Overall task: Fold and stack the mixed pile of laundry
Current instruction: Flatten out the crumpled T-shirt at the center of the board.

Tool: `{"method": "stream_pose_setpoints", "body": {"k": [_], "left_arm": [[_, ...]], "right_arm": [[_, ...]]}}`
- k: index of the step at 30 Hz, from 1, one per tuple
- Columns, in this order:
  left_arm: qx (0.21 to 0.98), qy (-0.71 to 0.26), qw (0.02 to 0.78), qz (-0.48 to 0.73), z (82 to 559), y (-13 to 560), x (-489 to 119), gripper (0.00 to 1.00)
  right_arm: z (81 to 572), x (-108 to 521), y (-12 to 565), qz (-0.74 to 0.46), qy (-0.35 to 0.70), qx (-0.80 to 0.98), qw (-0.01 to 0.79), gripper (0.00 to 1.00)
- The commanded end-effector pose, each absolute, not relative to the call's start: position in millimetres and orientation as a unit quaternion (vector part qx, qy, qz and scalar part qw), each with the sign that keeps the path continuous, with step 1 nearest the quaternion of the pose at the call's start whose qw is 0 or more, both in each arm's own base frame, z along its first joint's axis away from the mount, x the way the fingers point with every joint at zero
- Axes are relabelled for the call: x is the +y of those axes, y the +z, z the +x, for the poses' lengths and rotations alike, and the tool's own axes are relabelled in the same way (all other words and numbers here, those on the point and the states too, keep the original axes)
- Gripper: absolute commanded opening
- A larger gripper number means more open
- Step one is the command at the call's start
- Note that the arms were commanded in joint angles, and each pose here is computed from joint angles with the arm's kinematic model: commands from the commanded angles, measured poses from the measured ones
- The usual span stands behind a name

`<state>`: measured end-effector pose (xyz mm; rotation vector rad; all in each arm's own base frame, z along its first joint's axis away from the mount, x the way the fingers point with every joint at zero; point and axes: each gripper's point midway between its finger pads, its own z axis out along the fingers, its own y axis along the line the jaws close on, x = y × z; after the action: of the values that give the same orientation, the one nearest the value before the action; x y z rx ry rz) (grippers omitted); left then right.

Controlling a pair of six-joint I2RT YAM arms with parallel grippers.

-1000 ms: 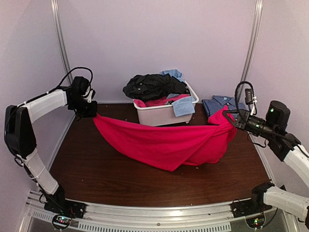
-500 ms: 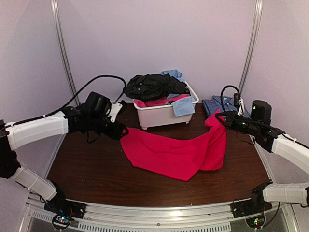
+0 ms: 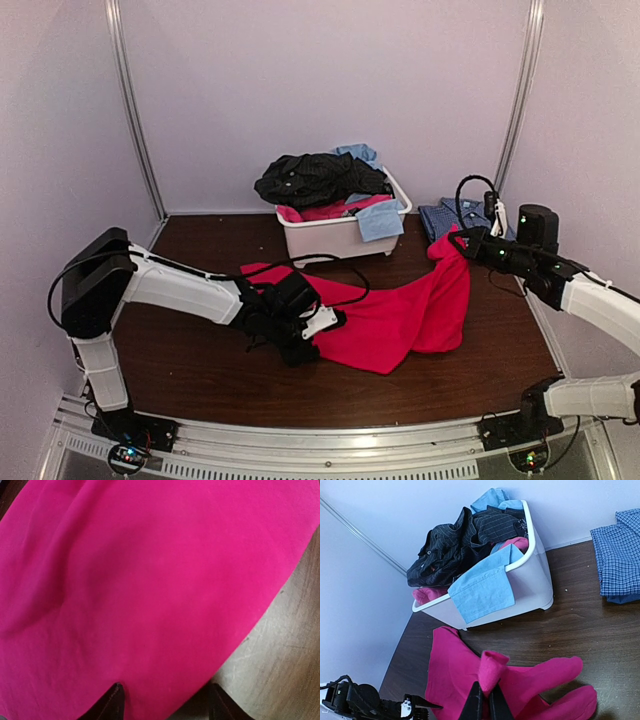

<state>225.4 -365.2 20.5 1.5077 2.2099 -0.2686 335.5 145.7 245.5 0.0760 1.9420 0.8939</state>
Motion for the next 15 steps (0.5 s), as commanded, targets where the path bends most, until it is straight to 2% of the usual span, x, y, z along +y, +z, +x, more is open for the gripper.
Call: {"method": "stream_pose_setpoints", "body": {"k": [1, 3, 6, 12, 15], "left_arm": [[0.755, -0.081, 0.265, 0.594, 238.2, 25.3, -384.4, 0.47], [0.747, -0.089, 0.245, 0.612, 225.0, 25.5, -381.1, 0.21], [0.723, -0.118, 0.232, 0.639, 189.4, 46.2, -376.2, 0.01], [0.708, -0.230, 0.209, 0.634, 135.6, 117.8, -361.2, 0.00], [0.715, -0.294, 0.203, 0.601, 155.1, 146.8, -356.0, 0.00]], "right_arm": [[333.6, 142.0, 261.6, 0.025, 0.359, 0.788, 0.500, 0.00], [330.0, 142.5, 262.2, 0.020, 0.360, 0.789, 0.497, 0.00], [320.2, 141.8, 263.2, 0.012, 0.357, 0.795, 0.490, 0.00], [290.2, 129.8, 259.1, 0.021, 0.344, 0.803, 0.487, 0.00], [284.6, 122.0, 247.0, 0.037, 0.331, 0.807, 0.487, 0.00]]}}
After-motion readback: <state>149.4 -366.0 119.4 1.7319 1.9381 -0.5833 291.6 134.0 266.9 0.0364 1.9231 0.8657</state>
